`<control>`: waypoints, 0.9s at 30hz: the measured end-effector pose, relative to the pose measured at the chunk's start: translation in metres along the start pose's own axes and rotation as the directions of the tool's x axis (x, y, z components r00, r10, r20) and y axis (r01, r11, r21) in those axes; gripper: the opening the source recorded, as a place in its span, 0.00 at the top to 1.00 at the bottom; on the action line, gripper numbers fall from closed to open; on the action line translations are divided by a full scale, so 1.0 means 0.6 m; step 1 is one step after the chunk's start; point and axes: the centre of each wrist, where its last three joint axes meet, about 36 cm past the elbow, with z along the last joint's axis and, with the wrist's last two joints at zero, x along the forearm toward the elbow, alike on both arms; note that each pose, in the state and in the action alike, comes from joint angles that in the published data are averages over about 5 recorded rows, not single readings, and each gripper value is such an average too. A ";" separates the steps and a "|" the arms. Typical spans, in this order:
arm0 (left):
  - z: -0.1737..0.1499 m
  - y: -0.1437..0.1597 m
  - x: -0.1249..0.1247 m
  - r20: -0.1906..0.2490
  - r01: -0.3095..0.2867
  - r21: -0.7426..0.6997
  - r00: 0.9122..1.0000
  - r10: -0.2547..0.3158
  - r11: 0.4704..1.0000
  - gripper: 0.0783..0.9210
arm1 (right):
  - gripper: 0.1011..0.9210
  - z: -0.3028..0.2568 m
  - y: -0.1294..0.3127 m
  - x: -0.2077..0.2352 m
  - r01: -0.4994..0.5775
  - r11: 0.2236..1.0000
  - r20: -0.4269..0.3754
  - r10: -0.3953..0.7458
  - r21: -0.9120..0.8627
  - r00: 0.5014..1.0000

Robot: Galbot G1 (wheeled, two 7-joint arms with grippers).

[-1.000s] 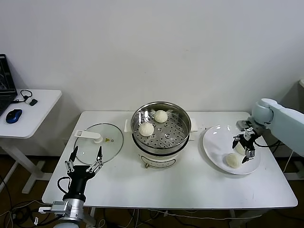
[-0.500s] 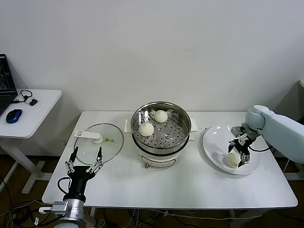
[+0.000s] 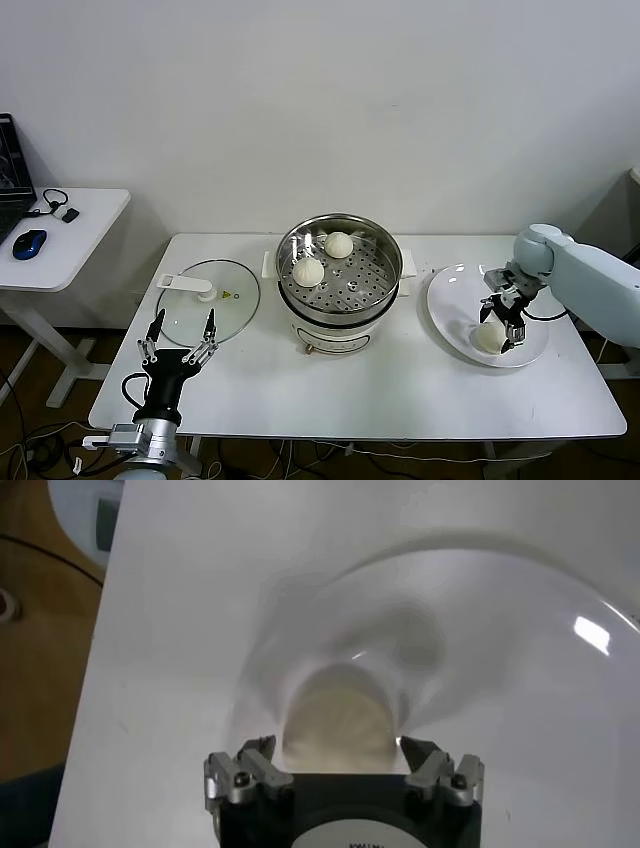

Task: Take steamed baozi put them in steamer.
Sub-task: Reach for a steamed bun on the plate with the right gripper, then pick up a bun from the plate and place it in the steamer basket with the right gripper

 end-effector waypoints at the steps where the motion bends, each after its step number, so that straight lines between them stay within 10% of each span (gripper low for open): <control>1: 0.000 0.000 0.000 0.000 0.000 0.000 1.000 0.000 1.000 0.12 | 0.21 0.000 0.000 -0.001 0.001 1.000 0.000 -0.001 0.000 1.000; 27: 0.000 -0.002 -0.002 0.000 -0.001 0.004 1.000 0.001 1.000 0.12 | 0.31 -0.047 -0.020 0.108 -0.052 0.994 0.025 0.050 0.099 0.998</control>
